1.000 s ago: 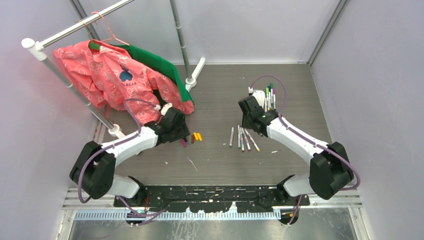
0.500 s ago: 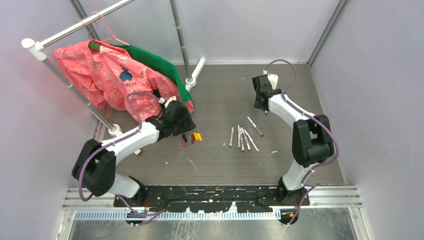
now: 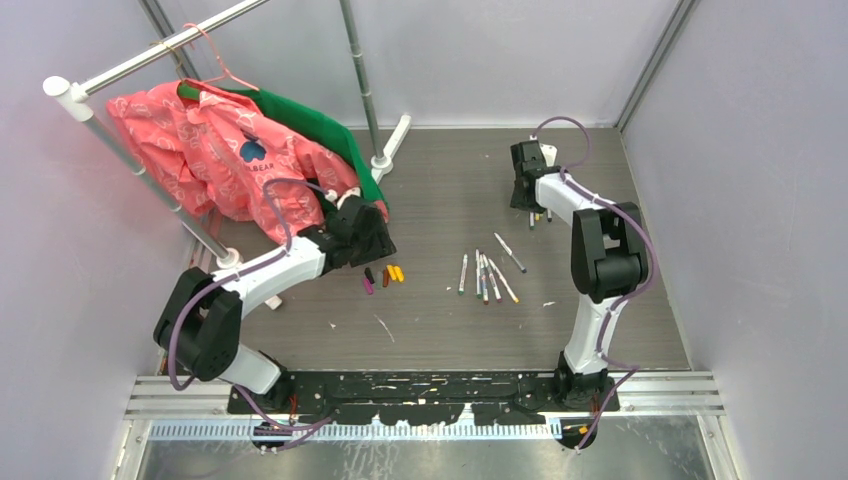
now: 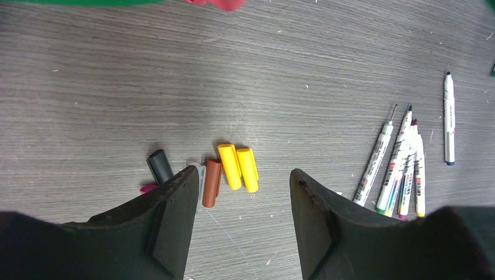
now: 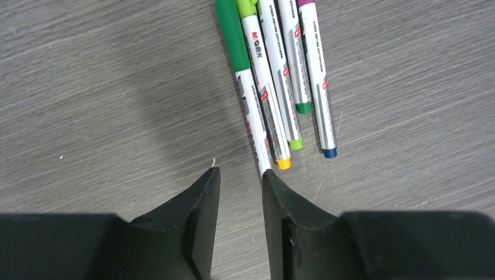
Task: Open the pen caps
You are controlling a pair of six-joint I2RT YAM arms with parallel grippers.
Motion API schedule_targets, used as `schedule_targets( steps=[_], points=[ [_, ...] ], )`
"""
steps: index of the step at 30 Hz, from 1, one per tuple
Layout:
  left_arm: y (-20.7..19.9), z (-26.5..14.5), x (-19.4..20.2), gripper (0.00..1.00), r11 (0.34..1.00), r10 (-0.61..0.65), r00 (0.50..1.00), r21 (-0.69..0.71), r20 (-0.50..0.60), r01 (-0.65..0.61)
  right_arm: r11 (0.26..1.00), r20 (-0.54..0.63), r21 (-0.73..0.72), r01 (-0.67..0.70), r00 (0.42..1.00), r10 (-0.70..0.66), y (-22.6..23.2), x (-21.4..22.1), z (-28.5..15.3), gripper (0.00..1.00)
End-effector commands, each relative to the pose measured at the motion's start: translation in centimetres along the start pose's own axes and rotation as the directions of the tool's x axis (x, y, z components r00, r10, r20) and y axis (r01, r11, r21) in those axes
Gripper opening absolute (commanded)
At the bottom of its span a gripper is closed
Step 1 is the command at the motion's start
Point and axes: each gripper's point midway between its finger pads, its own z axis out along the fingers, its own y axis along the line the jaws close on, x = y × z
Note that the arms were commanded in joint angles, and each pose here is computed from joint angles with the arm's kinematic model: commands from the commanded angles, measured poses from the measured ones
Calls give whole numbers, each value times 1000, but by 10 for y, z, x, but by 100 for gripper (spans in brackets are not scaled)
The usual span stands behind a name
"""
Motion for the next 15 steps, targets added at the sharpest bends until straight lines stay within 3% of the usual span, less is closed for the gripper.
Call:
schedule_targets(
  steps=[1, 15],
  points=[
    [-15, 1, -18, 59, 999, 3, 999, 47, 40, -4, 999, 54, -30, -19, 998, 20, 4, -28, 0, 38],
    [-13, 9, -18, 58, 999, -11, 1000, 45, 29, 9, 999, -4, -32, -10, 1000, 10, 1, -18, 21, 38]
  ],
)
